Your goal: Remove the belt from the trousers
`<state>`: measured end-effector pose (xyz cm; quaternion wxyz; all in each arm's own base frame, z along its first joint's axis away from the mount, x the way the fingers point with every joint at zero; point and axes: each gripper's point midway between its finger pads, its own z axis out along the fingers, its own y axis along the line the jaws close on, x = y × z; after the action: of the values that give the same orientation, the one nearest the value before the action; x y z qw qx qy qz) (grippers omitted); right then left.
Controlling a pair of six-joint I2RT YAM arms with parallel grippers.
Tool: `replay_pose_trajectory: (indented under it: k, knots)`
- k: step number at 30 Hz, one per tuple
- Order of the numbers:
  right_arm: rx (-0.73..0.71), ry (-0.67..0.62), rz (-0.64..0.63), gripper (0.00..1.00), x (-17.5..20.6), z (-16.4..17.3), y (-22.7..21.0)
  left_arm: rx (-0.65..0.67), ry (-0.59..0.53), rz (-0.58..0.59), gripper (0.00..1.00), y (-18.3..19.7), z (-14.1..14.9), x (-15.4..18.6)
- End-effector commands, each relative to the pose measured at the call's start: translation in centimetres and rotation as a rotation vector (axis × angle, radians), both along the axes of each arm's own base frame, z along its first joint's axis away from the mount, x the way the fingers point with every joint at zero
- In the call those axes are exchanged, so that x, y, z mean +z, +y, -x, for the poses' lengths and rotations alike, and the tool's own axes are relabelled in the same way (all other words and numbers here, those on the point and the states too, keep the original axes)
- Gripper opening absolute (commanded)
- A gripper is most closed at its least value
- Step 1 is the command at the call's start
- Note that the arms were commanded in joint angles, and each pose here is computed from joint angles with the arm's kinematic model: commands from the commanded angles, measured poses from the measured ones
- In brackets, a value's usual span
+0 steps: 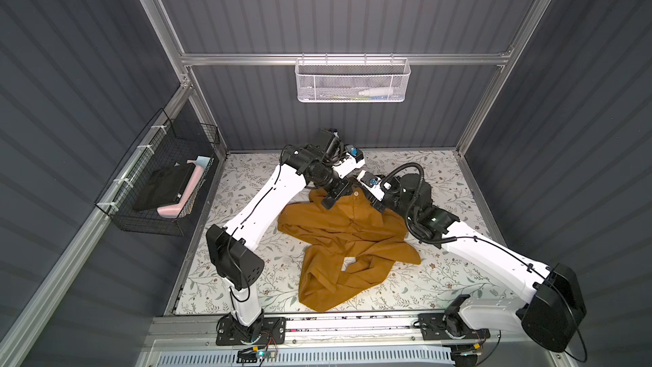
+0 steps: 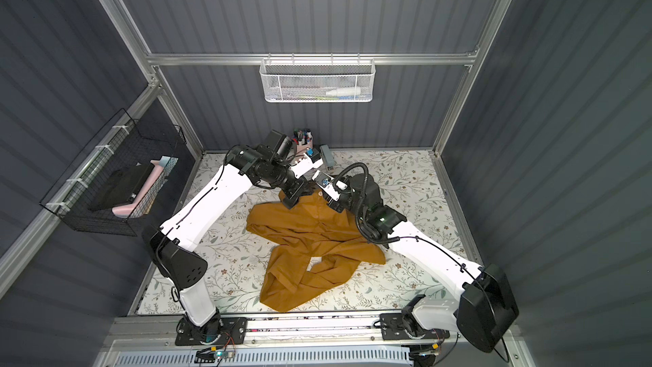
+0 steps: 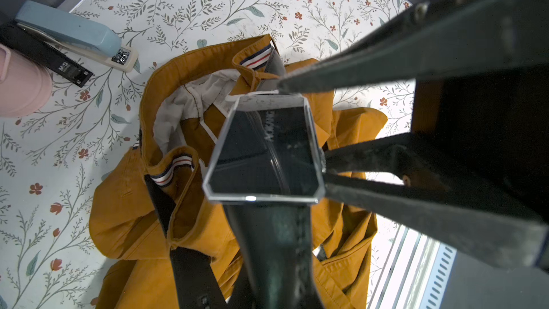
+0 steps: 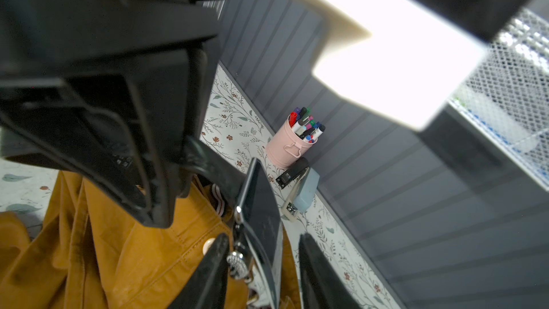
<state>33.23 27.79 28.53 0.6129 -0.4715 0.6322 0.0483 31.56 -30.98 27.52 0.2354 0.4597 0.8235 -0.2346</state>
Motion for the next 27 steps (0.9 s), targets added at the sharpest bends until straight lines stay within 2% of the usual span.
replay_pose_trajectory:
  k: [1, 5, 6, 7, 10, 11, 12, 17, 19, 21, 24, 27]
  knots:
    - [0.002, -0.025, 0.0, 0.45, 0.7, -0.1, 0.0, -0.124, 0.027, 0.086, 0.0, -0.1, 3.7, 2.5]
    - [0.021, -0.037, -0.016, 0.44, 1.2, -0.4, 0.6, -0.158, 0.039, 0.125, 0.0, -0.2, 4.4, 3.4]
    - [0.029, -0.037, -0.023, 0.42, 1.5, -0.4, 0.9, -0.159, 0.033, 0.138, 0.0, -0.2, 4.3, 3.8]
    - [0.036, -0.039, -0.031, 0.36, 1.9, -0.5, 1.2, -0.161, 0.026, 0.151, 0.0, -0.1, 4.3, 4.2]
    - [0.012, -0.073, -0.067, 0.07, 4.0, -0.9, 1.7, -0.144, -0.011, 0.205, 0.0, 0.2, 3.6, 6.1]
    - [-0.004, -0.095, -0.092, 0.01, 5.3, -1.1, 1.8, -0.126, -0.036, 0.221, 0.0, 0.4, 3.1, 6.8]
    - [-0.018, -0.122, -0.13, 0.0, 7.1, -1.2, 1.9, -0.092, -0.077, 0.232, 0.0, 0.8, 2.2, 7.8]
    - [-0.075, -0.234, -0.379, 0.0, 17.9, -2.2, 2.6, 0.105, -0.308, 0.238, 0.16, 3.7, -3.1, 12.5]
    - [-0.098, -0.256, -0.478, 0.0, 21.7, -2.7, 2.7, 0.152, -0.382, 0.222, 0.33, 4.3, -4.9, 13.9]
    - [-0.149, -0.247, -0.551, 0.0, 23.7, -3.6, 2.4, 0.172, -0.429, 0.192, 0.5, 4.7, -6.0, 14.0]
    - [-0.273, -0.168, -0.602, 0.0, 22.5, -5.2, 1.4, 0.223, -0.445, 0.137, 0.65, 5.4, -7.4, 11.4]
    - [-0.383, -0.064, -0.599, 0.0, 17.2, -6.0, 0.1, 0.253, -0.406, 0.125, 0.71, 5.5, -7.5, 6.7]
